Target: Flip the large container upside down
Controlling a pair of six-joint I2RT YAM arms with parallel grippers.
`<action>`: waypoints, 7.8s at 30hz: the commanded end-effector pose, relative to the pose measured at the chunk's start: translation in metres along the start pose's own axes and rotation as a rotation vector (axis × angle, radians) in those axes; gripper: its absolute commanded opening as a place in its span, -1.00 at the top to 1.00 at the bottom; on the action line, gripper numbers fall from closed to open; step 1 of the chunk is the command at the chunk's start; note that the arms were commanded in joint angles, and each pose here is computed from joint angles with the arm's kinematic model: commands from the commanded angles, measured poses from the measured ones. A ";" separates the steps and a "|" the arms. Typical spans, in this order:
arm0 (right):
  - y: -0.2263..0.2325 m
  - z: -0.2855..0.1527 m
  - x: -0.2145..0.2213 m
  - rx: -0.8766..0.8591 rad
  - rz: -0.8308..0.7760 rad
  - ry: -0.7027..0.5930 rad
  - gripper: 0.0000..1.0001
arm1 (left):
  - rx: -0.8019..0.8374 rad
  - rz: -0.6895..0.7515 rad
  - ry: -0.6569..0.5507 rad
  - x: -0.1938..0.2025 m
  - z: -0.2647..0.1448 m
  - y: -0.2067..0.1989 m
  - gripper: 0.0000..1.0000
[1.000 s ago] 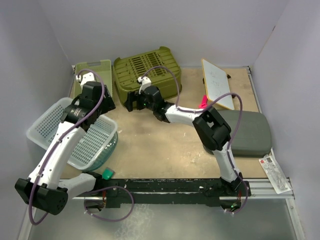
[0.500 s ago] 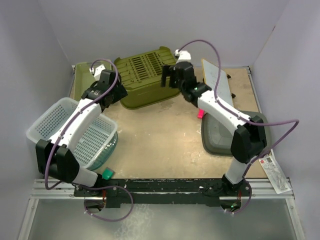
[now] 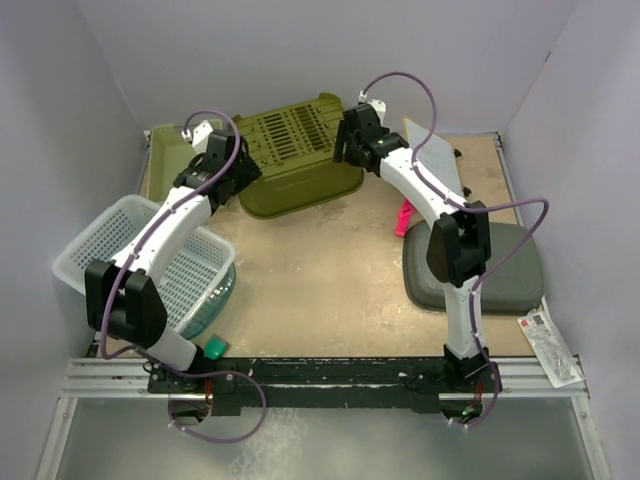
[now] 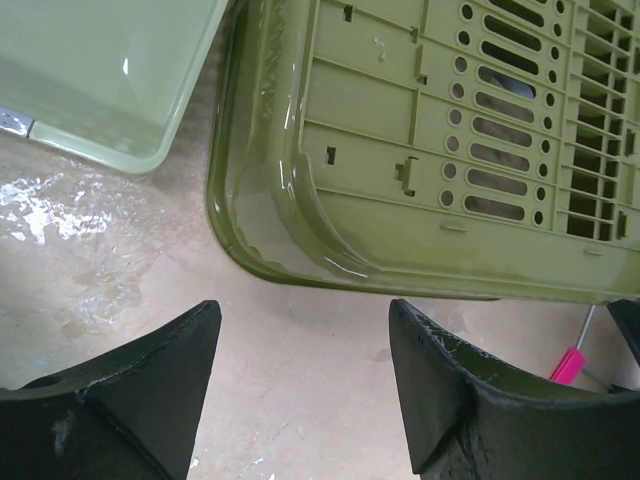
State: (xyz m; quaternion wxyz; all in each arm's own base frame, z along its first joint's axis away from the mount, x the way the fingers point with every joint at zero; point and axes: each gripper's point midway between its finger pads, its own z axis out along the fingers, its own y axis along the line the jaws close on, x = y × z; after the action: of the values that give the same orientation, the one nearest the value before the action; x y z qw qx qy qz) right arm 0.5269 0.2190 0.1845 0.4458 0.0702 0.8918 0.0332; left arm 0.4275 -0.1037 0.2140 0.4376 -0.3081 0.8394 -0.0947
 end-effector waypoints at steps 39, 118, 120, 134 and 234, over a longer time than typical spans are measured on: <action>-0.019 0.043 -0.043 -0.083 0.275 -0.024 -0.53 | 0.021 0.005 0.042 0.005 0.038 -0.010 -0.25; -0.115 -0.207 -0.011 -0.189 0.261 -0.288 -0.98 | 0.073 0.425 0.091 -0.061 0.124 0.005 1.00; -0.116 -0.212 -0.011 -0.190 0.262 -0.291 -0.98 | 0.122 0.418 0.051 -0.082 0.098 -0.013 1.00; -0.145 -0.240 0.014 -0.149 0.273 -0.341 -0.96 | 0.459 0.195 -0.123 -0.109 -0.100 -0.077 1.00; -0.215 -0.284 0.052 0.077 0.091 -0.353 -0.99 | -0.432 0.157 -0.046 0.008 0.016 0.139 -0.02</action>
State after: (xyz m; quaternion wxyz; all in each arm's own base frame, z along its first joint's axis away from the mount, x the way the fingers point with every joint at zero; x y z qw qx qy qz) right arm 0.2529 0.0169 0.2846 0.5878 0.1424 0.7963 0.0082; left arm 0.3713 0.0085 0.1245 0.3572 -0.3080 0.8665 0.1636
